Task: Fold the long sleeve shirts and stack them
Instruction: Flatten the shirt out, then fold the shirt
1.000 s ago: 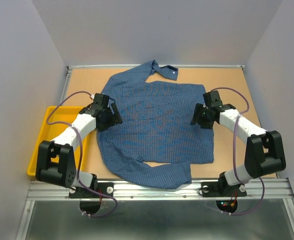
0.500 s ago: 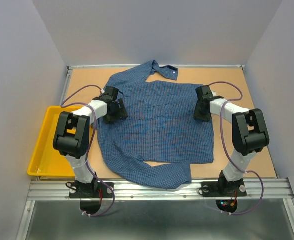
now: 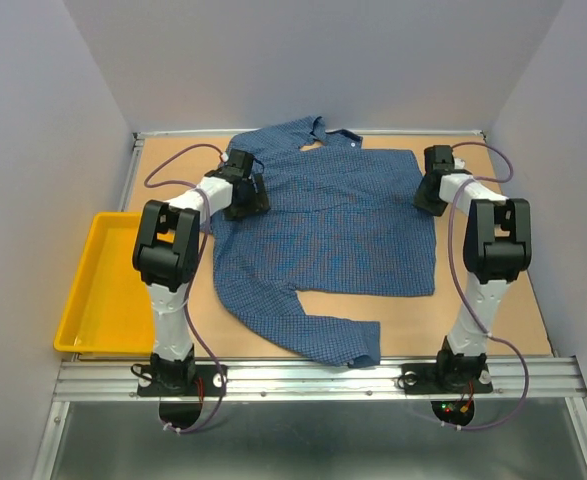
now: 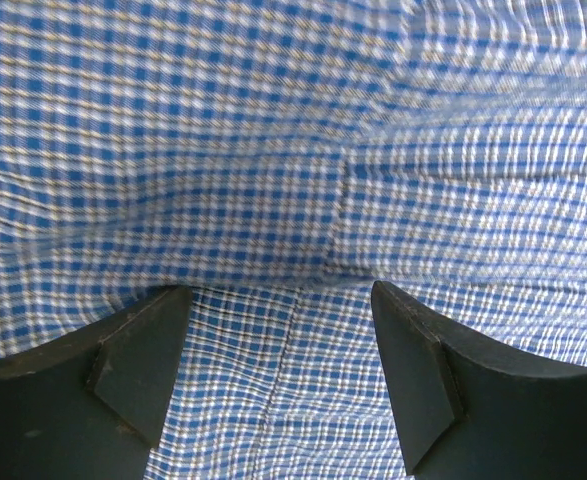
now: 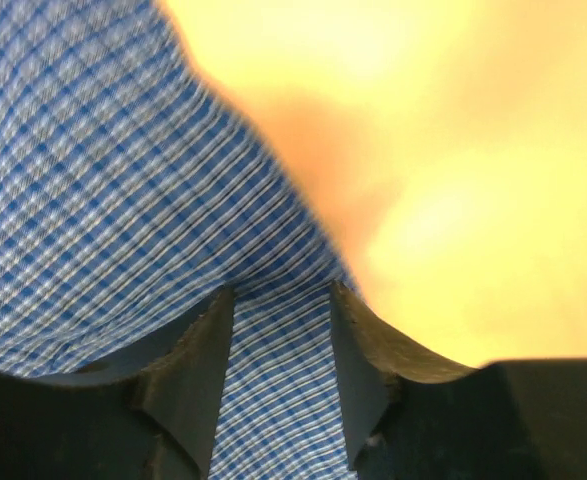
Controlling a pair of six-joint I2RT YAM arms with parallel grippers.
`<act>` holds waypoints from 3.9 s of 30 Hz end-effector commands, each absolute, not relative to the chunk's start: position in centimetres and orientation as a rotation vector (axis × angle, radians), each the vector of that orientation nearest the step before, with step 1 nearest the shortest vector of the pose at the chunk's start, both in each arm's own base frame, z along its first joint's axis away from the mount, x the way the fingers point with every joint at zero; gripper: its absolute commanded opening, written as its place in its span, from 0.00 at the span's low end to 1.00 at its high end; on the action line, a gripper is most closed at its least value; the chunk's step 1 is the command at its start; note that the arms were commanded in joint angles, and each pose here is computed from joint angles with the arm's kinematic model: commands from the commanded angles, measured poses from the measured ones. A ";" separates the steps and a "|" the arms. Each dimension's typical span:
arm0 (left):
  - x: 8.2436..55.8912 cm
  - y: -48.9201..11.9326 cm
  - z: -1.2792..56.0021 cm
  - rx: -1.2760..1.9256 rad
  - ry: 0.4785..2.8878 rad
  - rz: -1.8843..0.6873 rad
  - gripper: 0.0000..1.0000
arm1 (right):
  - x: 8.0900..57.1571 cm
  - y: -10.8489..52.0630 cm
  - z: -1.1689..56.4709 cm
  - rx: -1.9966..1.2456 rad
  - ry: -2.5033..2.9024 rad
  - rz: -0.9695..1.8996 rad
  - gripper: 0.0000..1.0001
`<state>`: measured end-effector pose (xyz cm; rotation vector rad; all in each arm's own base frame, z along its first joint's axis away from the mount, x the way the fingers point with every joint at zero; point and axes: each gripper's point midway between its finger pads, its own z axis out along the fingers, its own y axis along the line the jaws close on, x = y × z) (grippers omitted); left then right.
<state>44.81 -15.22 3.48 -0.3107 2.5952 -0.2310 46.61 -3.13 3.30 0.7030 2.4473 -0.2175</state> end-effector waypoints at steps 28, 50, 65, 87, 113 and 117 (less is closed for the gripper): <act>23.2 -6.1 1.5 -0.821 2.665 -0.125 0.81 | 23.3 -2.0 6.3 1.209 2.404 0.094 0.82; 22.5 -8.3 -0.6 -0.766 2.734 -0.306 0.63 | 22.1 0.7 1.0 1.299 2.447 0.267 0.63; 21.8 -8.8 -0.9 -0.729 2.778 -0.319 0.41 | 23.3 0.3 2.0 1.220 2.423 0.265 0.01; 22.5 -8.1 5.8 -0.725 2.723 -0.383 0.09 | 27.6 -2.8 13.5 1.009 2.288 0.139 0.01; 37.9 -8.5 9.8 -0.619 2.594 -0.380 0.16 | 42.0 -3.3 13.2 0.882 2.382 0.243 0.02; 38.6 -8.5 8.5 -0.621 2.614 -0.364 0.18 | 43.1 -3.2 11.6 0.883 2.419 0.254 0.04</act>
